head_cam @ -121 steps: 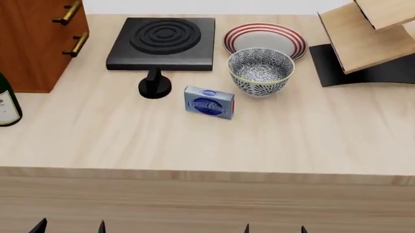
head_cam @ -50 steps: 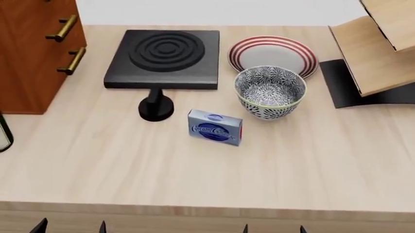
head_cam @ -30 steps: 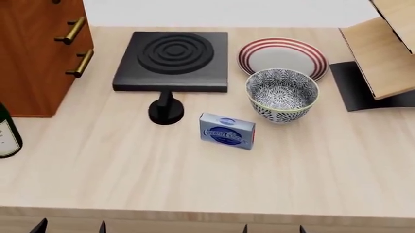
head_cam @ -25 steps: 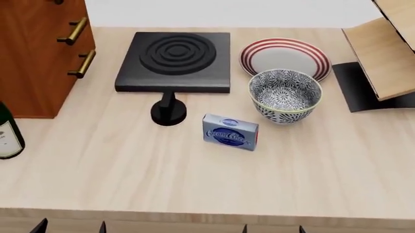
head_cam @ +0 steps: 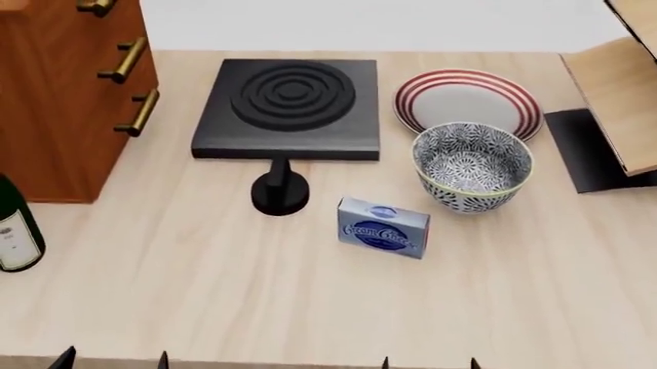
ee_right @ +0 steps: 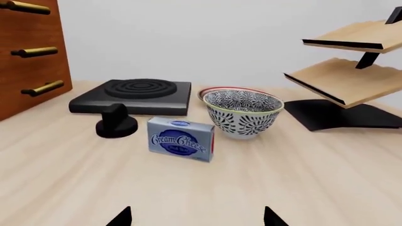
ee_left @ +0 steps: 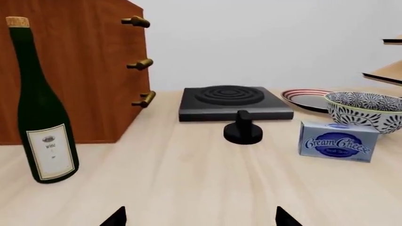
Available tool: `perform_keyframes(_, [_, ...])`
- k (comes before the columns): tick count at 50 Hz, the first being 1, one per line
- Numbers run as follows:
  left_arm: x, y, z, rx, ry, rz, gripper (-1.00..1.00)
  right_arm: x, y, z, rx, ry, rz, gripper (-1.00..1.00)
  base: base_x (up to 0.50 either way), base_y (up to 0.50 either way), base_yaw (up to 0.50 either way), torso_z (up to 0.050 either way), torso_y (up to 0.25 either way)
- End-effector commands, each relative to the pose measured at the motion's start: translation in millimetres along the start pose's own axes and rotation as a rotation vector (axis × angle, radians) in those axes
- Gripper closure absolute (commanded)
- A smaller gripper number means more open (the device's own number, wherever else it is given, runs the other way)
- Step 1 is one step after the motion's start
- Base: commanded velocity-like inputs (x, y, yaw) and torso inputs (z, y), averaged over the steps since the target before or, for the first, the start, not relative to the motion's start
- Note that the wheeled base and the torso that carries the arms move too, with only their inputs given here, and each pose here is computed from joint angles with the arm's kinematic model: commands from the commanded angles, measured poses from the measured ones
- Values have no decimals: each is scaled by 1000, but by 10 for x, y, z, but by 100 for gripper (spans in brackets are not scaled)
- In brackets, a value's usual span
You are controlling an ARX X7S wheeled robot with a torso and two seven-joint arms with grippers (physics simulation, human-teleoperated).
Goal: Pick up the cream cheese and put it in the bowl.
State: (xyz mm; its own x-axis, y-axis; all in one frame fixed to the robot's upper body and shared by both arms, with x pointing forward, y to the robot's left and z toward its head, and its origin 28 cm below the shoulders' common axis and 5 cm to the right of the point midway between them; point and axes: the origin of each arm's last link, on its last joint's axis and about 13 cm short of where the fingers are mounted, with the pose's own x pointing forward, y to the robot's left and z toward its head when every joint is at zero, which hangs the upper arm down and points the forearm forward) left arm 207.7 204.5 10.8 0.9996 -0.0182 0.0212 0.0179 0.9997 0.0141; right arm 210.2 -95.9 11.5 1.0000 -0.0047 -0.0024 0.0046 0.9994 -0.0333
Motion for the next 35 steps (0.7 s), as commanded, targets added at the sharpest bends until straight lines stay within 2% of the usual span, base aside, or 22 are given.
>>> perform_keyframes(1, [-3, -2, 7, 2, -4, -1, -100, 1, 0, 0, -1, 1, 2, -100, 137, 74, 0, 0, 0])
perform_keyframes(35, [-6, 2, 9, 1, -10, 2, -100, 2, -6, -7, 6, 2, -5, -100, 144, 66, 0, 0, 0])
